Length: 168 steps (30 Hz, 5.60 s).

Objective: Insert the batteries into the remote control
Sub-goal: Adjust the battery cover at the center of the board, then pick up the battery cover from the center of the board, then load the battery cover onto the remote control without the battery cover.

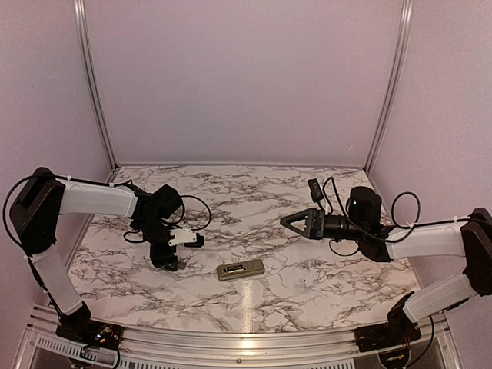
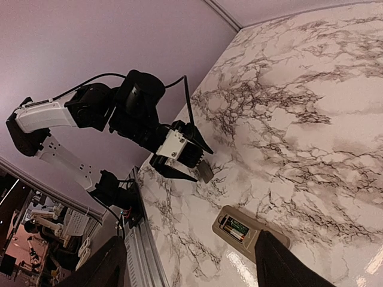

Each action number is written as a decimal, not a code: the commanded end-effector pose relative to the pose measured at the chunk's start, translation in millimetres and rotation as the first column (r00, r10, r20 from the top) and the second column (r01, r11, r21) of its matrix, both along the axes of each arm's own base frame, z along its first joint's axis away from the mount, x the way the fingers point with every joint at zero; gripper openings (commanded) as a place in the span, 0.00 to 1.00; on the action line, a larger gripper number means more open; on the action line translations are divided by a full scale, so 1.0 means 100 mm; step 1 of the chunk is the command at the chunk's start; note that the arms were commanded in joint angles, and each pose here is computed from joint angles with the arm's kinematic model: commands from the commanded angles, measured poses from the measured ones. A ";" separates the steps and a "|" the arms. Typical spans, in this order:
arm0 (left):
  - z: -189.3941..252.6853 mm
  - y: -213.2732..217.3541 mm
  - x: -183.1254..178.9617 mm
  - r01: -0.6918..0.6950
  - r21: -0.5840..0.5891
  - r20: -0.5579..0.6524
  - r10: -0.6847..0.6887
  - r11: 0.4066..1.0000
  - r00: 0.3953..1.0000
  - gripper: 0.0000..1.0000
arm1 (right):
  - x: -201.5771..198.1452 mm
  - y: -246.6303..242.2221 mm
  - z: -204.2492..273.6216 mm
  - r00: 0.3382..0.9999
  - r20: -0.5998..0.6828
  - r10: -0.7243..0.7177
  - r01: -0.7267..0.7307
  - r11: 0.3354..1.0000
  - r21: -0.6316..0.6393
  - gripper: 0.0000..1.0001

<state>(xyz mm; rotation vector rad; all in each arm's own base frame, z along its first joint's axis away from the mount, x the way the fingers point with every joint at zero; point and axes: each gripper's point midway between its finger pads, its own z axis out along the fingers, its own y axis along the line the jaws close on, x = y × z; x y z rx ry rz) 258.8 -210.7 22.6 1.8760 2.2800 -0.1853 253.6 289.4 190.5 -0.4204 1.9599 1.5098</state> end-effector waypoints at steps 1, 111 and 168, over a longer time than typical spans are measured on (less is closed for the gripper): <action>-0.08 0.05 -0.03 0.009 0.030 -0.046 -0.008 0.999 0.999 0.68 | 0.03 0.01 0.07 1.000 0.016 0.002 -0.003 1.000 0.022 0.72; 0.22 -1.65 -0.40 0.022 0.122 -0.058 -0.015 0.992 0.998 0.26 | 0.09 -0.13 -0.79 0.964 -0.267 0.012 -0.031 0.997 -0.067 0.64; 0.88 -1.73 -0.16 -0.063 -0.040 0.116 0.067 0.997 0.991 0.70 | 0.09 -0.11 -0.65 0.974 -0.225 0.032 -0.046 0.997 -0.059 0.63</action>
